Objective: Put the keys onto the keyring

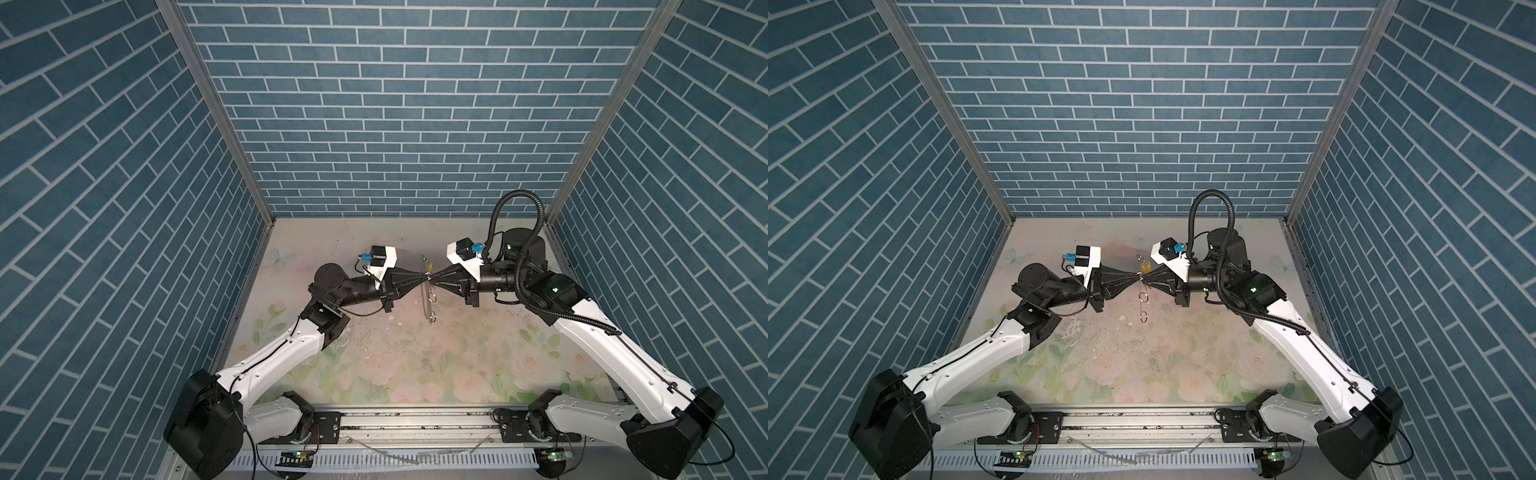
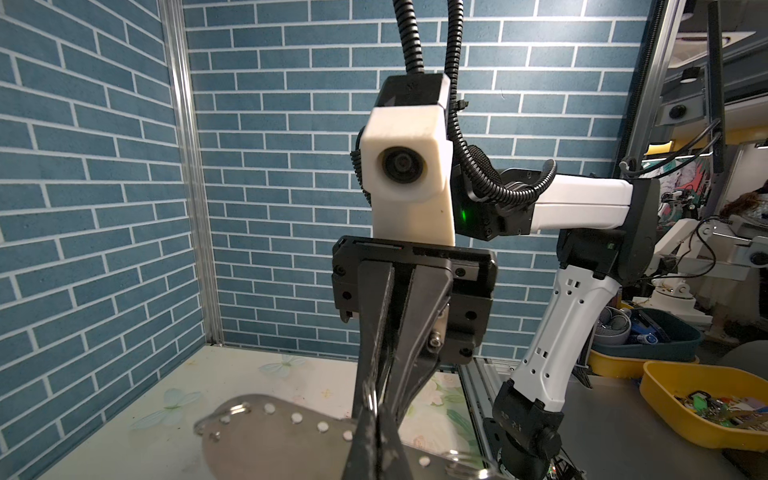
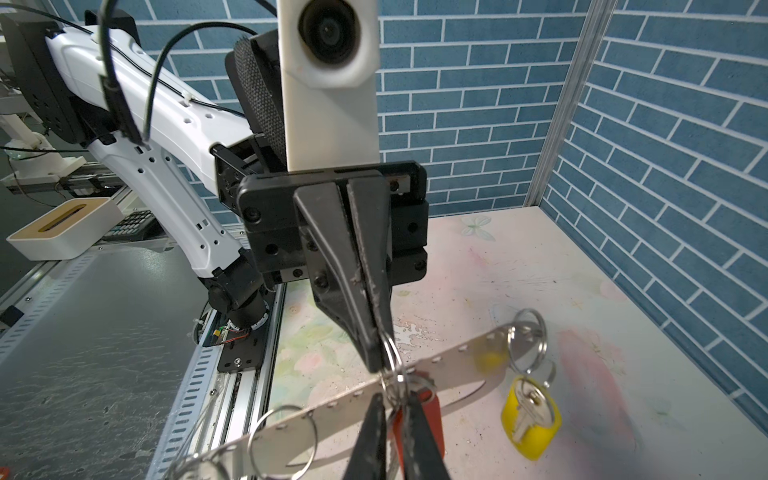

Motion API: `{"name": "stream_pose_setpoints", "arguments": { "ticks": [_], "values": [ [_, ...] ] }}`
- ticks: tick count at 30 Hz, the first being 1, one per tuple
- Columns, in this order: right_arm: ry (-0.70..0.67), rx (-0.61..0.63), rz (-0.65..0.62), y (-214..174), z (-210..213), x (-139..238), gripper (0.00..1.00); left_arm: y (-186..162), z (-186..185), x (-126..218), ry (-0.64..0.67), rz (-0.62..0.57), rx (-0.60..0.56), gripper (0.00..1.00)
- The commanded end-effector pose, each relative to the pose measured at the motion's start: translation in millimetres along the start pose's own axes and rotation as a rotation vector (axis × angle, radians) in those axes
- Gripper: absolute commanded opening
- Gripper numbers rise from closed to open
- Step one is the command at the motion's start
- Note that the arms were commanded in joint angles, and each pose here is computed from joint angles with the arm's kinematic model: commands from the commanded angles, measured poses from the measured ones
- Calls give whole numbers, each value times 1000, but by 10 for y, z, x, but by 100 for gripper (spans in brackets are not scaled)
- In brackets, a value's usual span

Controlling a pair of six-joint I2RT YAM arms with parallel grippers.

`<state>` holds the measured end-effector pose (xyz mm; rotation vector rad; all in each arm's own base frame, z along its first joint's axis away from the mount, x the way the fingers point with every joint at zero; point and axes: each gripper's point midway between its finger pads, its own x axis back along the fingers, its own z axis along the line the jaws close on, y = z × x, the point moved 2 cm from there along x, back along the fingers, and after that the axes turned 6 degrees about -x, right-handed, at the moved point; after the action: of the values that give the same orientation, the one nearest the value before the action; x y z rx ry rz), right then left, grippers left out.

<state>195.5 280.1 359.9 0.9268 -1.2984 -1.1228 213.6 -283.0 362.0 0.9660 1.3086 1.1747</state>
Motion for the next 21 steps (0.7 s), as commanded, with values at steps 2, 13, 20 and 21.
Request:
{"name": "stream_pose_setpoints", "arguments": {
  "ticks": [2,13,20,21],
  "values": [
    [26,24,-32,128,38,26,11,73,0,-15,-19,-11,-16,0],
    [32,25,-33,142,24,11,10,56,-22,-33,-48,5,-2,0],
    [37,28,-37,158,34,14,1,35,-32,-35,-55,12,6,0],
    [36,28,-37,159,31,15,0,37,-32,-34,-56,12,5,0]
  ]
}}
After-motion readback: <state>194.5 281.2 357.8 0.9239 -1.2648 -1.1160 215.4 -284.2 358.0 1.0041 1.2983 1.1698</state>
